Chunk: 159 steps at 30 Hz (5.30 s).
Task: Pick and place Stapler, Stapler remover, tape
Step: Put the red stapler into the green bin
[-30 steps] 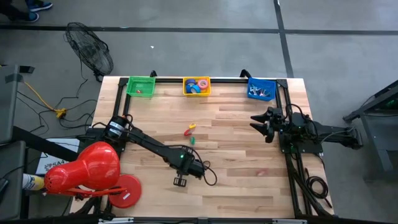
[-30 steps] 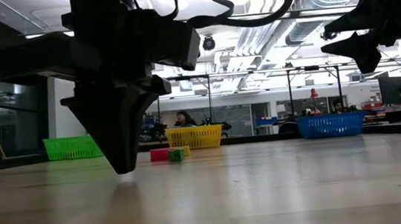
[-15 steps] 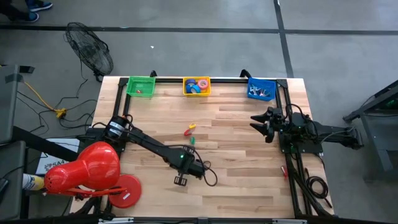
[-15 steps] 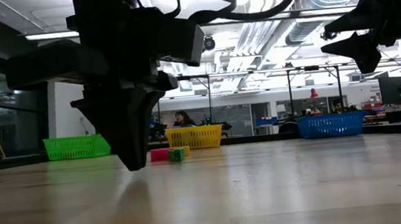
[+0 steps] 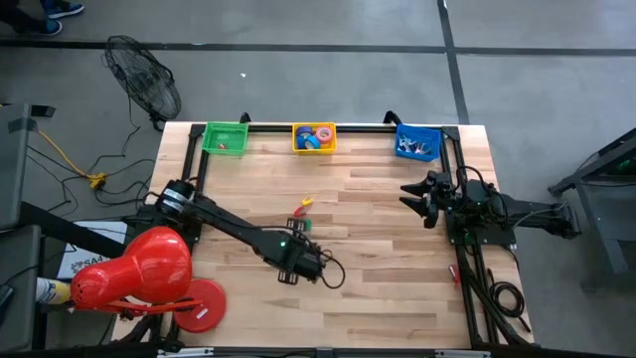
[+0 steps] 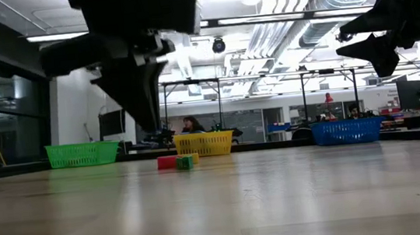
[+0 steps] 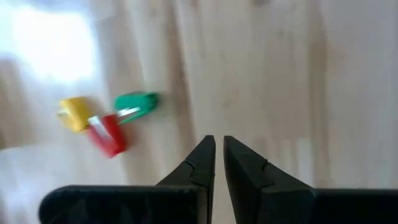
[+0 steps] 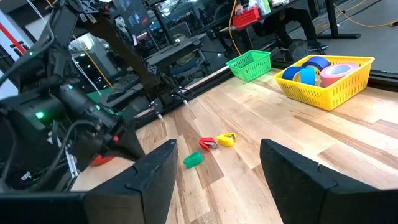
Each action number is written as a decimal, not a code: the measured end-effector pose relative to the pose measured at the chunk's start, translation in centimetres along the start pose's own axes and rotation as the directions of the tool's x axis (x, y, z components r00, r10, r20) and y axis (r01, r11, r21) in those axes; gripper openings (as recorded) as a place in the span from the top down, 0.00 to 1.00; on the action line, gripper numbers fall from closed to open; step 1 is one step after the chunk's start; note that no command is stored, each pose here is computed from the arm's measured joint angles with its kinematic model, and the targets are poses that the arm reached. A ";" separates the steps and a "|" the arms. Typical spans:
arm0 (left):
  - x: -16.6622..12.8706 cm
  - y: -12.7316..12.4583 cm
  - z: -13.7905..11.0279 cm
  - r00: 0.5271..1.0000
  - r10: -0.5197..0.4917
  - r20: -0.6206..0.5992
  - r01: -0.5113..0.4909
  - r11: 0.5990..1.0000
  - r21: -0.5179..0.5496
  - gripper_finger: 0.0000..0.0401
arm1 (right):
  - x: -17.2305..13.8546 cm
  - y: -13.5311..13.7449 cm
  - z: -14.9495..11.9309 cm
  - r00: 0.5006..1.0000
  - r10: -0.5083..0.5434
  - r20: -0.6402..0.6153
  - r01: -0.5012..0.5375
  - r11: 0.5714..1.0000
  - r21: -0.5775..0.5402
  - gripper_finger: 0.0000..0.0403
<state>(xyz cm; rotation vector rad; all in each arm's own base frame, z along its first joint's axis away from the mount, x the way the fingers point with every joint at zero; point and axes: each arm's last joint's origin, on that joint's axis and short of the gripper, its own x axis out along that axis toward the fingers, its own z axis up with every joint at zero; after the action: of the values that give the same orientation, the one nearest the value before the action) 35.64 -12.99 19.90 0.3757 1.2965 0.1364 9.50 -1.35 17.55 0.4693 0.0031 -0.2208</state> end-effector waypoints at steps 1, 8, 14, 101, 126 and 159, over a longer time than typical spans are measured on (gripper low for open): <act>-0.3 0.2 -0.1 1.000 0.015 0.001 -0.015 1.000 0.001 0.92 | 0.0 0.0 0.0 1.000 0.000 0.000 0.000 1.000 0.000 0.45; -1.2 1.0 -1.8 0.998 0.026 0.062 -0.025 0.999 -0.026 0.92 | 0.0 0.0 0.0 1.000 0.003 0.004 -0.003 0.993 0.116 0.45; -1.2 1.4 -4.4 0.985 -0.020 0.173 0.037 0.995 -0.096 0.92 | 0.0 0.2 0.3 0.999 0.022 0.030 -0.030 0.950 0.310 0.45; 1.4 8.7 -9.5 0.885 -0.213 0.414 0.205 0.977 0.064 0.92 | -0.9 9.2 -9.4 -0.266 -0.254 -0.930 0.958 0.042 -0.285 0.45; 1.4 8.7 -9.5 0.885 -0.215 0.414 0.207 0.976 0.065 0.92 | -0.9 8.6 -10.2 -0.192 -0.261 -0.946 0.936 0.240 -0.256 0.45; 1.4 8.7 -9.5 0.880 -0.229 0.416 0.221 0.973 0.070 0.92 | 0.4 10.0 -10.0 -0.039 -0.228 -0.973 0.720 0.669 -0.185 0.45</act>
<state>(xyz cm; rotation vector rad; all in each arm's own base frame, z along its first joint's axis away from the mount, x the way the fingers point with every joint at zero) 27.86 -2.63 19.49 0.2504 0.9018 -0.1514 12.46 11.75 13.13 0.9723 1.5757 -0.6418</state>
